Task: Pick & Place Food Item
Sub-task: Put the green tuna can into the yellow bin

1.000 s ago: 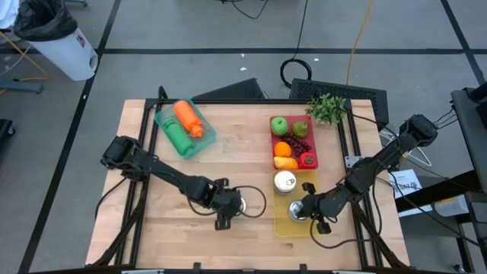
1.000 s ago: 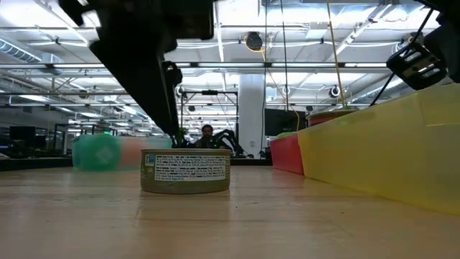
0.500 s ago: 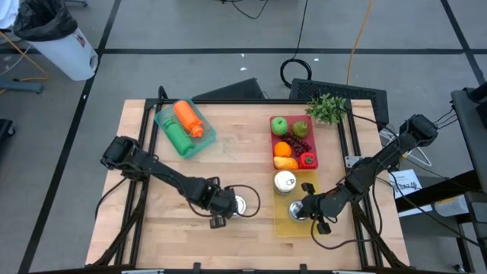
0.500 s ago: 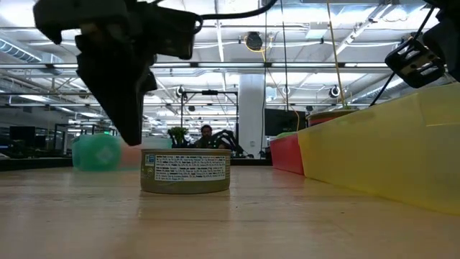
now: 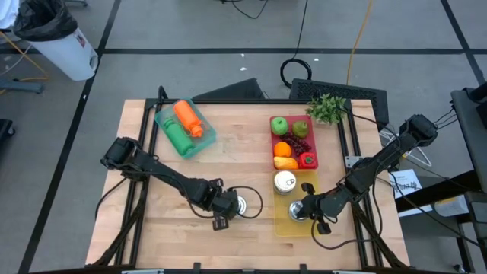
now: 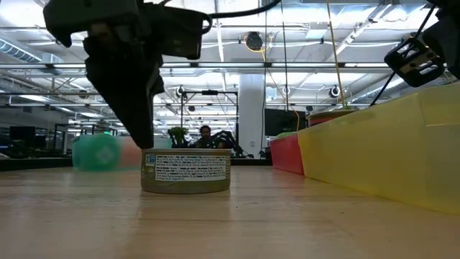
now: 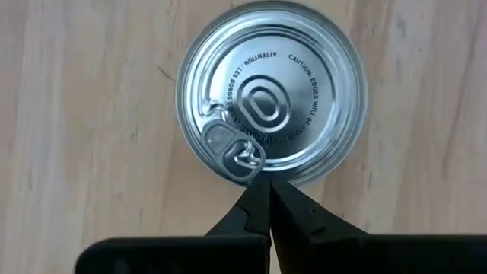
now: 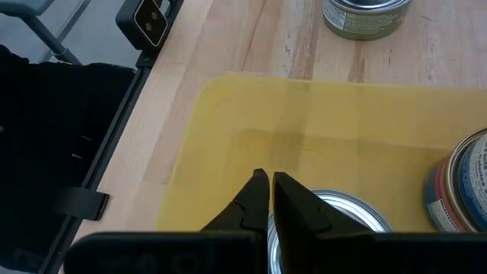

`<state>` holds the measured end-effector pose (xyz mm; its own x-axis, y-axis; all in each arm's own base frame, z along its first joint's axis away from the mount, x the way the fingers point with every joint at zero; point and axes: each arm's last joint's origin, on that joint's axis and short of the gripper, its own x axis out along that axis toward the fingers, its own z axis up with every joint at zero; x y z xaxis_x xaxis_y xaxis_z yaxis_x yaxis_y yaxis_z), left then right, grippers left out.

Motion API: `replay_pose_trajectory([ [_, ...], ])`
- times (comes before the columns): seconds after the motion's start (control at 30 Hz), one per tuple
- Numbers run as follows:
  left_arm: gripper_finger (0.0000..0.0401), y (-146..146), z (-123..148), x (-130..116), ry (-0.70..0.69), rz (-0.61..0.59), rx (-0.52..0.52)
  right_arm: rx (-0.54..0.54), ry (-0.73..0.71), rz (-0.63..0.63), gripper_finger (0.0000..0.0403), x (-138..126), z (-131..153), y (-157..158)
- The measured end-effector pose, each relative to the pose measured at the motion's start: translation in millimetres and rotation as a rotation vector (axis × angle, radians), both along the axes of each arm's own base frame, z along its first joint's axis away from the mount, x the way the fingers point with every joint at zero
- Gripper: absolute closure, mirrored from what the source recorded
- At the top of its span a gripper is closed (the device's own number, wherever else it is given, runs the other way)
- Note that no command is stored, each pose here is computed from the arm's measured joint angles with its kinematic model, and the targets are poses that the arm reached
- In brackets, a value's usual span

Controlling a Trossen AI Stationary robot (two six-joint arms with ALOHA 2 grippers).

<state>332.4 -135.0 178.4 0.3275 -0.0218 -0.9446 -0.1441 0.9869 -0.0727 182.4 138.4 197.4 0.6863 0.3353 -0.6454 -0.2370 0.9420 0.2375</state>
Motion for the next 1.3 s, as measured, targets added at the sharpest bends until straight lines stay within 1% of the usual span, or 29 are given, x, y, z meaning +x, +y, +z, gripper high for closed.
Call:
replay_pose_trajectory([
  [0.13,0.0398,-1.8,-1.2,3.5,-0.027,-0.001,-0.012,0.002,-0.003,0.000,0.0394,0.2,0.3,0.1],
  [0.4,0.0399,-1.3,-8.9,2.4,0.022,0.027,-0.001,0.007,-0.003,0.001,0.0394,0.3,0.4,0.4],
  [0.57,0.0399,-1.2,-9.7,1.7,0.037,0.038,-0.014,0.008,-0.007,0.003,0.0394,0.4,0.7,0.5],
  [0.7,0.0400,-0.4,-4.4,0.4,0.028,0.031,-0.006,0.006,-0.008,0.004,0.0394,0.4,0.6,0.4],
  [0.9,0.0400,-1.2,12.5,3.9,0.018,0.012,0.002,-0.001,-0.015,0.010,0.0394,0.7,1.0,0.5],
  [1.3,0.0401,-0.3,7.7,3.6,0.049,0.029,0.008,0.002,-0.015,0.010,0.0394,0.7,1.1,0.6],
])
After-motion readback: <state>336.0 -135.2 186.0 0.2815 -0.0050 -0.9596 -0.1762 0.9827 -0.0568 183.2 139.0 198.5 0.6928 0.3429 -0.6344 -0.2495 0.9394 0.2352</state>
